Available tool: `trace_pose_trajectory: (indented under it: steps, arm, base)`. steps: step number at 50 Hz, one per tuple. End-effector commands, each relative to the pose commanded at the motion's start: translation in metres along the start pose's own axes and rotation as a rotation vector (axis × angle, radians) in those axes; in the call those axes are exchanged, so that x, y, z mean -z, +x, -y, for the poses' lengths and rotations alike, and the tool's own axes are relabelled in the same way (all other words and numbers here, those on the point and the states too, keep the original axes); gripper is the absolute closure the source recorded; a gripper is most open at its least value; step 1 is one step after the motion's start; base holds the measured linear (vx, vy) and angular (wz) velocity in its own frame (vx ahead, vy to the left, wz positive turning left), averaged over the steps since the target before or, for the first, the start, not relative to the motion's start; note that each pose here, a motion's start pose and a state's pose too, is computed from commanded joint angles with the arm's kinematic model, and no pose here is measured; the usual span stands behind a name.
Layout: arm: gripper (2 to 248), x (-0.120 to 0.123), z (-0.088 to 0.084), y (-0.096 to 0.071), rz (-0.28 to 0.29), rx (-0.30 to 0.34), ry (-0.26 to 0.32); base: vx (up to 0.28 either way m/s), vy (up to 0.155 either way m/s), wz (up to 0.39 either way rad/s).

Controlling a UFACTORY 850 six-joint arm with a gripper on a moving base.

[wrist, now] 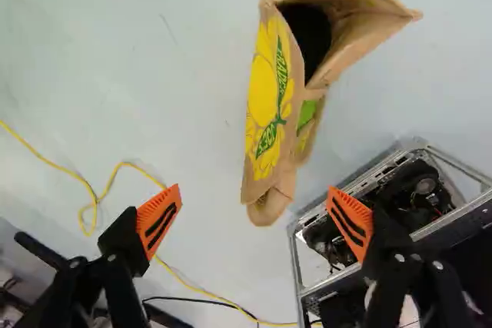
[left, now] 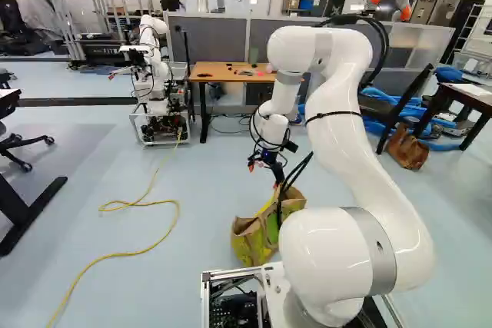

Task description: Pick up the bag on the ground and place it on the table

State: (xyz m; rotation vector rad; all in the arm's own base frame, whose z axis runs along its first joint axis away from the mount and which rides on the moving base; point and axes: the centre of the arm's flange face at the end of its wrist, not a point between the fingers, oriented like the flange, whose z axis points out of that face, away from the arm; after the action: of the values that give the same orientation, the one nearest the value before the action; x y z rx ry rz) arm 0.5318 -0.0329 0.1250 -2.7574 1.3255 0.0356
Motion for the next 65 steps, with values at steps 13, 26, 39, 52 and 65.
trace_pose_trajectory:
  steps: [13,26,39,52,65]
  arm:
    - [3,-0.02,0.001,0.004,0.011,-0.089,-0.013]
    - [3,-0.04,0.003,0.007,0.022,-0.097,-0.025]
    - [3,-0.06,0.003,0.01,0.031,-0.098,-0.037]
    - [3,-0.08,0.004,0.013,0.04,-0.099,-0.047]
    - [3,-0.1,0.005,0.016,0.047,-0.1,-0.056]
  base:
    - [0.0,0.0,0.0]
    - [0.0,0.0,0.0]
    - [0.0,0.0,0.0]
    - [0.0,0.0,0.0]
    - [0.0,0.0,0.0]
